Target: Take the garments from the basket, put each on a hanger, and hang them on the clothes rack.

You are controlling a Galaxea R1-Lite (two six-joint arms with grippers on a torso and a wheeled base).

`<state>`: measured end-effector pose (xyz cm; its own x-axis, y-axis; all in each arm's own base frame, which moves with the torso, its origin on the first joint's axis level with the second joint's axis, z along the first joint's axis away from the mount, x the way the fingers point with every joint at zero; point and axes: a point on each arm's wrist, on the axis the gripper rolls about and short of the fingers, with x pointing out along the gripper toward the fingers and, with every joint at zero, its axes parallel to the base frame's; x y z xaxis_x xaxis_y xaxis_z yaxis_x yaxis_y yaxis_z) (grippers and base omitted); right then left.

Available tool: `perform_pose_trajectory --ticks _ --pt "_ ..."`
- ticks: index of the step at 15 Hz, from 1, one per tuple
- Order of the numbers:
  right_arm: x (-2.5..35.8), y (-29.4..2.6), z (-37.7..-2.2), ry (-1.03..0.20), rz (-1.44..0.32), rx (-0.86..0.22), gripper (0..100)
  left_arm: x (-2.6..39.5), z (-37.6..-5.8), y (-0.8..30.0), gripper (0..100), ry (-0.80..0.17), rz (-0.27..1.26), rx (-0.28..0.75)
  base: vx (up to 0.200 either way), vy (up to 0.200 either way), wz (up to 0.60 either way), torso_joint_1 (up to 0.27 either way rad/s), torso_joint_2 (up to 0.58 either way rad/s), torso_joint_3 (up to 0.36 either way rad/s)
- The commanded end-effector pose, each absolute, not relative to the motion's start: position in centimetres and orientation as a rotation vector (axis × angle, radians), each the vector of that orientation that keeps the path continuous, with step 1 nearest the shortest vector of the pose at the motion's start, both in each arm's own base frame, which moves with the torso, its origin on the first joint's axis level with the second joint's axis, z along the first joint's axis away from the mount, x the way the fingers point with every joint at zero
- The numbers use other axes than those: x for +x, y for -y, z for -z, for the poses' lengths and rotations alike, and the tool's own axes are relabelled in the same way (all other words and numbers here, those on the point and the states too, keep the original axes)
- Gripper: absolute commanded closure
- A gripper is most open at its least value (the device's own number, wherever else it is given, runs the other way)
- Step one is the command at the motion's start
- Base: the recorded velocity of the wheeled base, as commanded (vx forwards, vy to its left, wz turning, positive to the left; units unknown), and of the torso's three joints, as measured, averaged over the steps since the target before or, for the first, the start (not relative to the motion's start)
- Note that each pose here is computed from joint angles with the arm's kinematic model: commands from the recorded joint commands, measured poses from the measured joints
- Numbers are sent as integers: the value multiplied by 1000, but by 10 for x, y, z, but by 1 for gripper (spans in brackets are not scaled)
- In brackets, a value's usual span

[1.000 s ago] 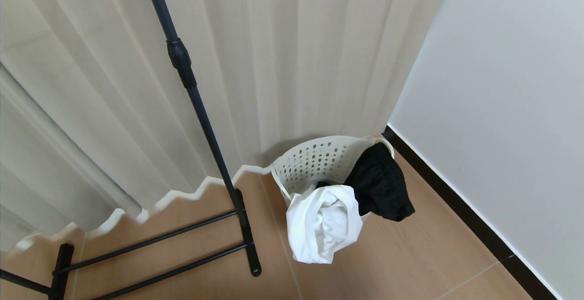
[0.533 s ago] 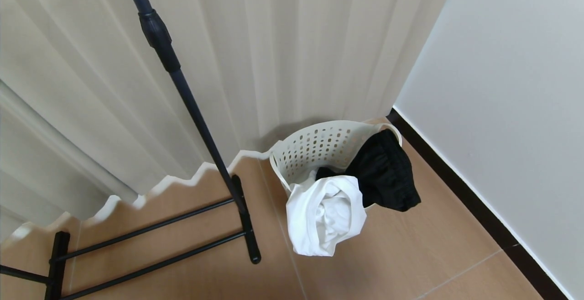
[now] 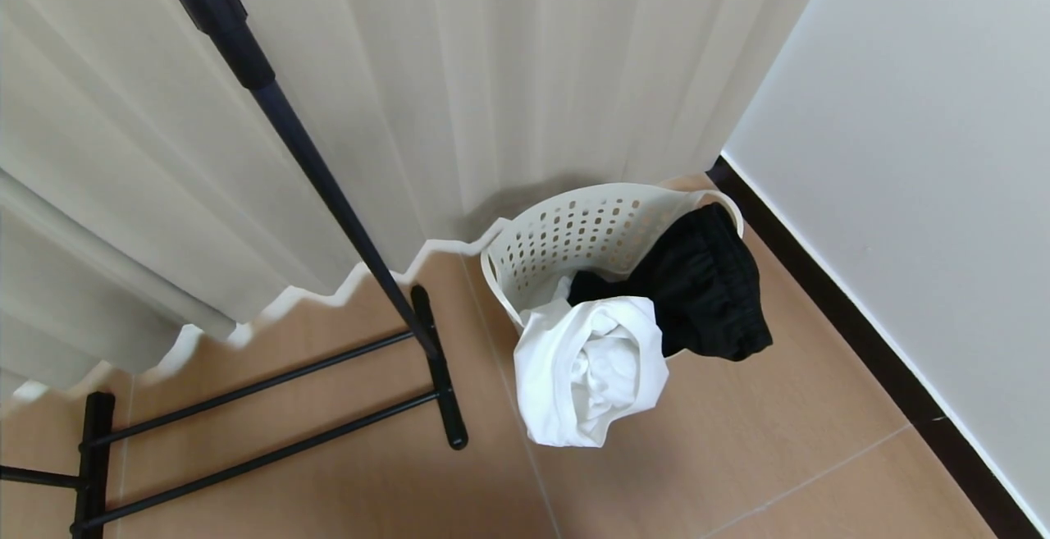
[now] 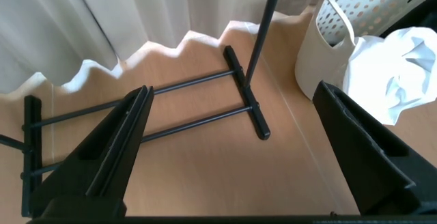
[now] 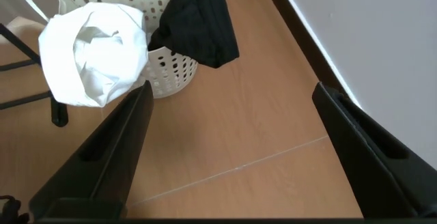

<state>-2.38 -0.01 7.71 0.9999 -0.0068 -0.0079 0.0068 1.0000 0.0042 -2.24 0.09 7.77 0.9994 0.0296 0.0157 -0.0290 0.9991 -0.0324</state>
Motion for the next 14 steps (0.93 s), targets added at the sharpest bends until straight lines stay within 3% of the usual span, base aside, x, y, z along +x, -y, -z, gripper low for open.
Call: perform_pose_trajectory --ticks 1,8,10,13,14 --pt "-24 0 -77 -9 6 6 0 -22 -78 -1 0 17 -30 -33 0 0 0 -2 2 -207" --pt "-20 0 -78 -54 -37 -6 0 -22 -78 -1 0 17 -30 -33 0 0 0 3 1 -159" --pt "6 -3 -87 -283 -231 -48 0 -22 -78 -1 0 17 -30 -33 0 0 0 0 0 0" --pt "70 -28 -120 -369 -437 -144 0 -22 -78 -1 0 17 -30 -33 0 0 0 0 0 0" --pt "90 -37 -127 -403 -470 -230 0 -22 -78 -1 0 17 -30 -33 0 0 0 0 0 0"
